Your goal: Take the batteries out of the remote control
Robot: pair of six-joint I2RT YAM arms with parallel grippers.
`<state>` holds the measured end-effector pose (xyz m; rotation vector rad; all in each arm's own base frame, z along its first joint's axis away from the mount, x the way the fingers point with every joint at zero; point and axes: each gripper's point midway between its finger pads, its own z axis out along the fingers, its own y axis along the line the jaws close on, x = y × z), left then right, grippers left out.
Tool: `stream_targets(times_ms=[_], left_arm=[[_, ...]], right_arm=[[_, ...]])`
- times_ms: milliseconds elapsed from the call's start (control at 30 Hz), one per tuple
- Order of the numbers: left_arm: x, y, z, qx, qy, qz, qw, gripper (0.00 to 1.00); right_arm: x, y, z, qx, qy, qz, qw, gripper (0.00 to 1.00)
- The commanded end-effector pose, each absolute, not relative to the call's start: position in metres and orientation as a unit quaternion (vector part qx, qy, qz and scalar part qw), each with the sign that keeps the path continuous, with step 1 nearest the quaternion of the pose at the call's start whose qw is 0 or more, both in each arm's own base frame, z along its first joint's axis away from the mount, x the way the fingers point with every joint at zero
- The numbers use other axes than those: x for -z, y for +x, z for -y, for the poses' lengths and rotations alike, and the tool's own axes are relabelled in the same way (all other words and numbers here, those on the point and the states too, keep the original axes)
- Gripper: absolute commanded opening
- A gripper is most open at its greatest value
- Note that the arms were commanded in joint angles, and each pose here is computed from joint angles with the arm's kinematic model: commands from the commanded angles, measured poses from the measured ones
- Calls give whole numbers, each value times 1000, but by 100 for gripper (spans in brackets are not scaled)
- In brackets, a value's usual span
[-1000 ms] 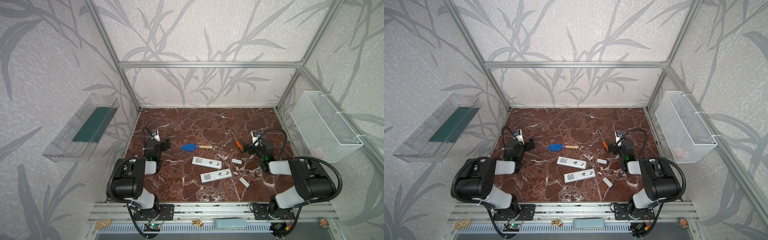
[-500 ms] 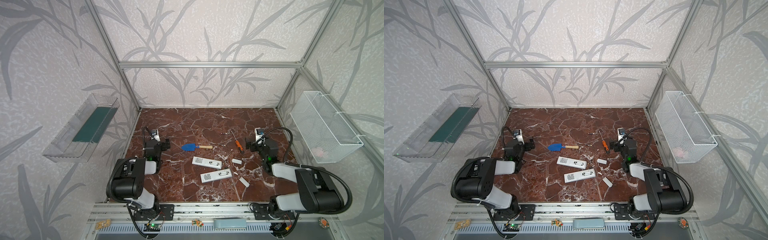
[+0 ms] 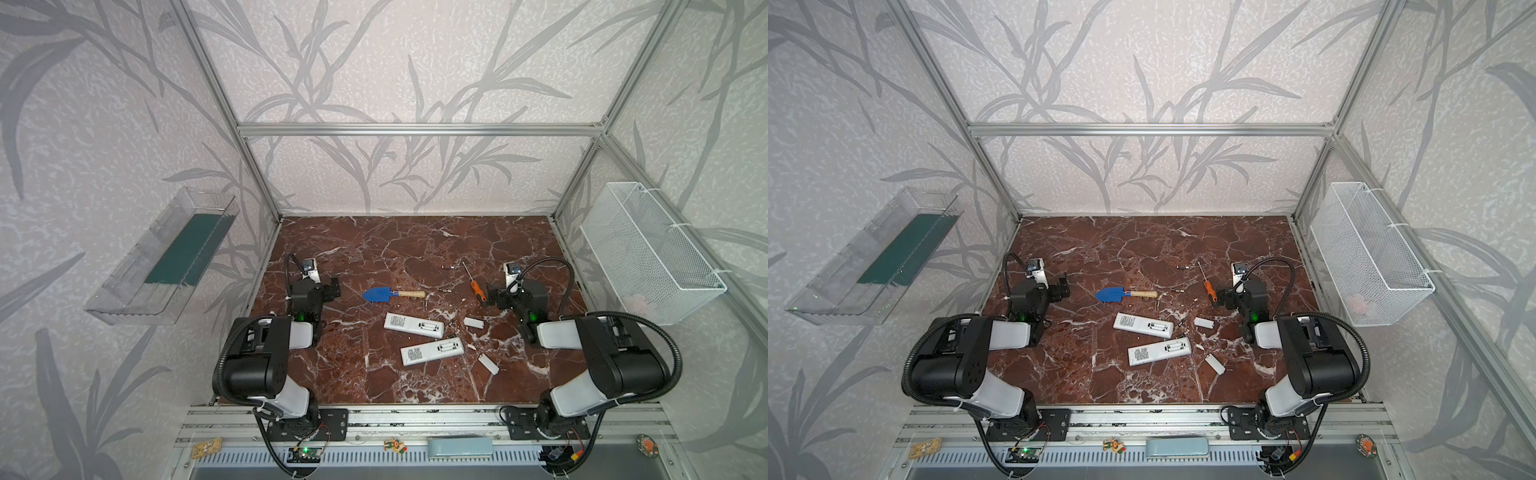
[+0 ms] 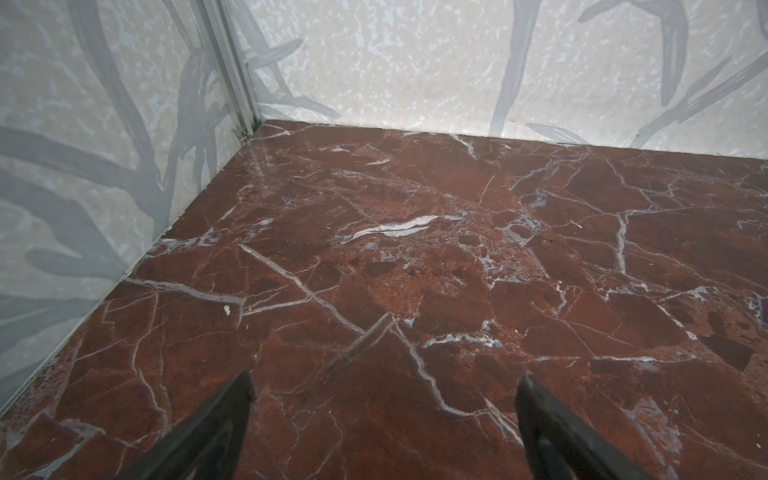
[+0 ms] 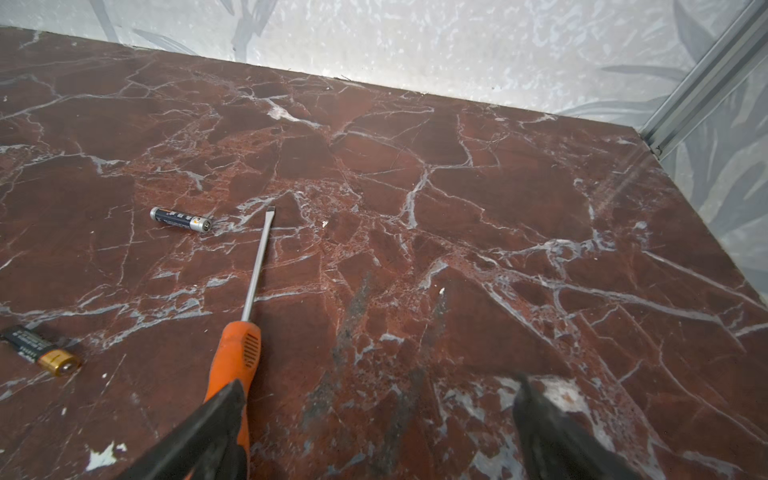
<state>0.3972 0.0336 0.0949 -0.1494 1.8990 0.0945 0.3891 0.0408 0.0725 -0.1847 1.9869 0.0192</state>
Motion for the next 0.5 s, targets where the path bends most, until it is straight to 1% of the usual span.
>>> stream_targets(times_ms=[0,467], left_arm=[[-95,396,-37,-47,-67,-809,583,99],[-95,396,-36,-48,-63,-809,582,99]], right_arm=[[-90,397,-40,-7,-76,-823,563,99],[-90,397,-40,-7,-77,-823,562,99]])
